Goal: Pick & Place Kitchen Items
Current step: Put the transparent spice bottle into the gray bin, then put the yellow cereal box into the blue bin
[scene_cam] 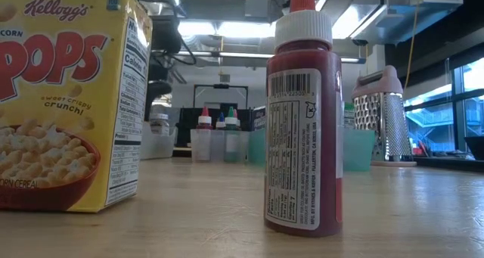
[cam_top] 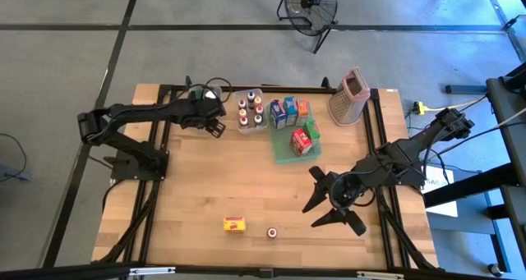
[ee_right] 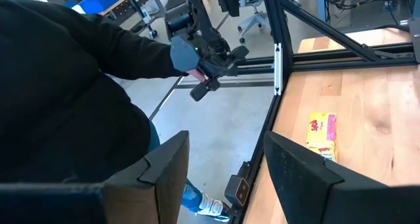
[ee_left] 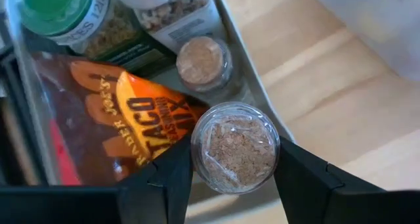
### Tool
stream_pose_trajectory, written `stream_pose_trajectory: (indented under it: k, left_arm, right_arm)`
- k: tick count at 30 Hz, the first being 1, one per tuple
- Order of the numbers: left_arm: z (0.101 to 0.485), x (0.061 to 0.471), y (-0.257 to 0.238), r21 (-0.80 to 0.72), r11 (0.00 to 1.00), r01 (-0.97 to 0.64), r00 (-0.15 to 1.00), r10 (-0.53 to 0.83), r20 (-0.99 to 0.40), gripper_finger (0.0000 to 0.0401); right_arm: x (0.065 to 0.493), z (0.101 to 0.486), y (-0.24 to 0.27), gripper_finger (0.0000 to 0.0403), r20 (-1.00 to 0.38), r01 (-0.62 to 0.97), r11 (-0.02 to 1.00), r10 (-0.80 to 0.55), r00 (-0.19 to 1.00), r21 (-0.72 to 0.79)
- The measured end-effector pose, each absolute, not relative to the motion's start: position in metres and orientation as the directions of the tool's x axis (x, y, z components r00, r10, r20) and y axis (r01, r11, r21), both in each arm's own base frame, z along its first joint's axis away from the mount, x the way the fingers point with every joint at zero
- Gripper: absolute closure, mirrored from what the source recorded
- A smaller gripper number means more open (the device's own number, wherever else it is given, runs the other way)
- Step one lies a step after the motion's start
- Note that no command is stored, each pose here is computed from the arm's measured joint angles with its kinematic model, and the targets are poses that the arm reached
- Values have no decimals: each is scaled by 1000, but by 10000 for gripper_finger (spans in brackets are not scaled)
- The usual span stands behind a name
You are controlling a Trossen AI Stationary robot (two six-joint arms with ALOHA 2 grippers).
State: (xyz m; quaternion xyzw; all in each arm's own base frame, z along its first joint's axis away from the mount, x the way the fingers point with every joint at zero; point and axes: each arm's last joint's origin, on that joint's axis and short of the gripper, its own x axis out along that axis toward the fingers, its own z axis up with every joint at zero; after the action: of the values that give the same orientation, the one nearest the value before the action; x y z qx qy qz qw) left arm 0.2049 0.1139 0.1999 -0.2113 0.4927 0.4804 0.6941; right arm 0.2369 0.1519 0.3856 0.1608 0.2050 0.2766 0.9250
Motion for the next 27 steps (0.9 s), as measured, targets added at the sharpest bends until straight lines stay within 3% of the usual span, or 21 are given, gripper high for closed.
stream_pose_trajectory:
  k: [8,17,27]
  left_arm:
    - [189,207,113,97,442,-892,128,452,-883,225]
    - [188,207,113,97,447,-889,128,447,-885,161]
    - [210,197,106,11,465,-885,228,455,-861,160]
  right_arm:
    - [240,385,147,201,-292,-444,795,578,762,414]
    - [242,385,144,201,-291,-452,786,590,754,422]
    - [244,385,140,201,-290,-457,781,596,749,426]
